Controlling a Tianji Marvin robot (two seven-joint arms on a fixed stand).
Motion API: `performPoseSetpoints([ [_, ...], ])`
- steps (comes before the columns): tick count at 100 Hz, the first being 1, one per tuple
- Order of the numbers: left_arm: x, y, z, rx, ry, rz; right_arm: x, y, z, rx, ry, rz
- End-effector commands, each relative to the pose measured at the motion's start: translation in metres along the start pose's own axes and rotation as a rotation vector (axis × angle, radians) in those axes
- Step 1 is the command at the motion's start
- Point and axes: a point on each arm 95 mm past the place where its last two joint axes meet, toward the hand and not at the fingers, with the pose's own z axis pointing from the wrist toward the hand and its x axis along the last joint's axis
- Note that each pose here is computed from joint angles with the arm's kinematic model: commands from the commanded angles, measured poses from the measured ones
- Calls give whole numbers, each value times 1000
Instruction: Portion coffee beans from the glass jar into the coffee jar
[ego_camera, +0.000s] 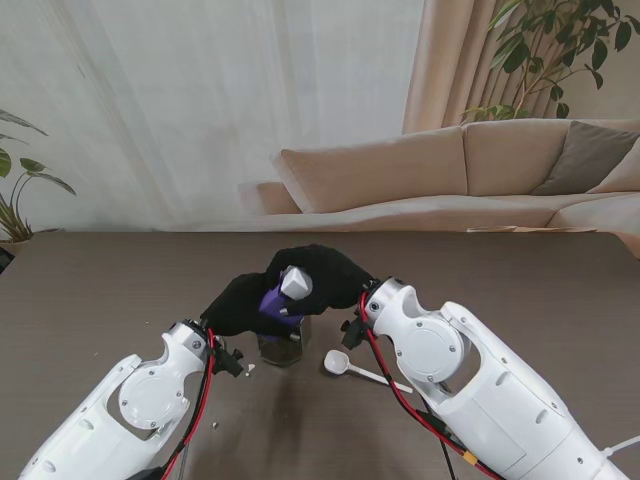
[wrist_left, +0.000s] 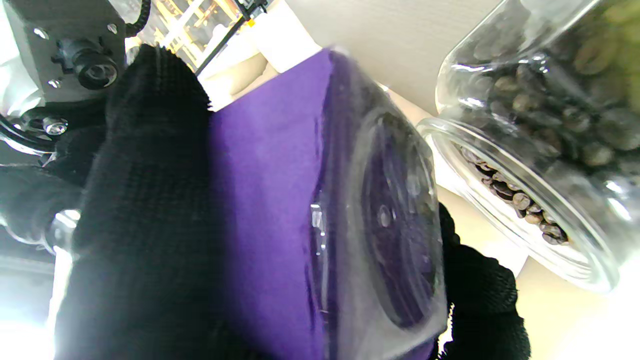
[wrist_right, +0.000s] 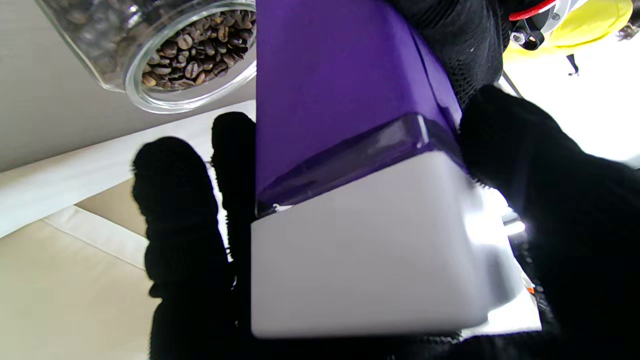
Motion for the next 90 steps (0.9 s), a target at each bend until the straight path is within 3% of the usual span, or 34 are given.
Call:
performPoseSetpoints([
  [1, 6, -7, 6, 22, 22, -3, 2, -20, 0, 24, 20, 22],
  [17, 8, -9, 6, 35, 31, -5, 2, -27, 2, -35, 32, 40],
  [38, 8, -11, 8, 58, 43, 0, -1, -28, 2, -29, 39, 50],
  [60, 10, -12, 7, 81, 51, -18, -3, -22, 0, -34, 48, 42],
  [90, 12, -18, 3, 94, 82, 4, -4, -9, -1, -115, 36, 58],
])
